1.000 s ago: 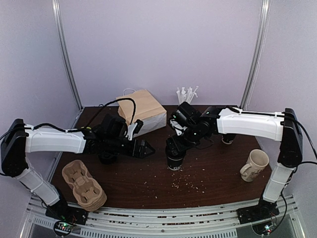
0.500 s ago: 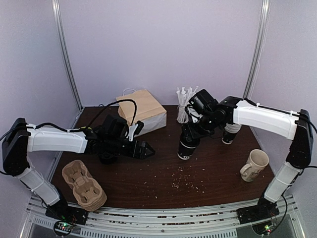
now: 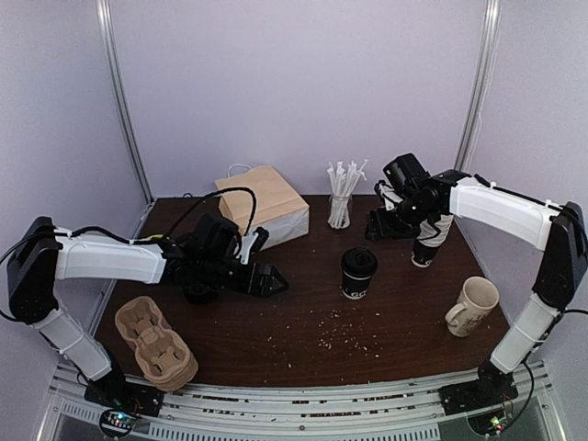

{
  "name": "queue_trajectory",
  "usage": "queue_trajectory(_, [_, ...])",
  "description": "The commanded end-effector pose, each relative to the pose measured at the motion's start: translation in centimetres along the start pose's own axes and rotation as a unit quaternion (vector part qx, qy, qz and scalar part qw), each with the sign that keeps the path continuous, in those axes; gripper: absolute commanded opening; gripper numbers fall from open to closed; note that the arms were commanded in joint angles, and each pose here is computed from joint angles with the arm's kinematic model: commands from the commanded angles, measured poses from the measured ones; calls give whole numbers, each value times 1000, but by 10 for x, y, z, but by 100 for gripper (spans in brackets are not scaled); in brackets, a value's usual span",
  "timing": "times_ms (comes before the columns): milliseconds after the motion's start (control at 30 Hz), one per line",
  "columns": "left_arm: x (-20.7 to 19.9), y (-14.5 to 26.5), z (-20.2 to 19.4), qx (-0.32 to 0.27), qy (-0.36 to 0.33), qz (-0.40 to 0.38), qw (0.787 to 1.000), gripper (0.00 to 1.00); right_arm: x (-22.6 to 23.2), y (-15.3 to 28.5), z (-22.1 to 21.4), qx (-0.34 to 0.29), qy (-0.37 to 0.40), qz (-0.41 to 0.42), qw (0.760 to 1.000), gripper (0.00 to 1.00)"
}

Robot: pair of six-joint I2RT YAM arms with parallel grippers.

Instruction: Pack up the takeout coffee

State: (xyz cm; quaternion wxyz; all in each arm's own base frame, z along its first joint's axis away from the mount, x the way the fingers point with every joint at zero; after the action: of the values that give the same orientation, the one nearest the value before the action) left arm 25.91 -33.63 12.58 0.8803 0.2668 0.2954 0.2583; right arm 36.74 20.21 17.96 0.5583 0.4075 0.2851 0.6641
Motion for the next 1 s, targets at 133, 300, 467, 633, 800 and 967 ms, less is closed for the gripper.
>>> queue_trajectory(133, [-5,-2,22,-28,-20,-9,999,92,49,9,-27,24,65,32,997,86])
queue_trajectory(300, [-6,-6,25,-24,-20,-13,999,92,41,-5,-36,28,72,3,997,86])
queue_trajectory(467, [-5,-7,23,-22,-19,-12,1000,92,42,-14,-41,35,74,-3,997,93])
queue_trajectory(633, [-4,-8,20,-18,-16,-12,1000,92,44,-16,-44,36,90,-14,995,95])
queue_trajectory(800, [-4,-9,20,-17,-16,-13,1000,92,42,-17,-49,46,99,-20,994,88])
queue_trajectory(967, [-4,-10,19,-15,-15,-15,1000,92,42,-17,-54,56,107,-25,992,85])
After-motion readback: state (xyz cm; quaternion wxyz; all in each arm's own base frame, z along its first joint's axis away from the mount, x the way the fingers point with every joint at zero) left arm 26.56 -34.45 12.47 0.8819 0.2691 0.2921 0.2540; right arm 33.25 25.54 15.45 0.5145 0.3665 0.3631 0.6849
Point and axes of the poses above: each gripper's point midway between its finger pads, its own y axis back along the fingers, its own x axis along the line the jaws close on, z = x × y, the point moved 1 cm from there along y, back along the fingers, and after that the axes turned 12 degrees about -y, right-handed, at the moved point
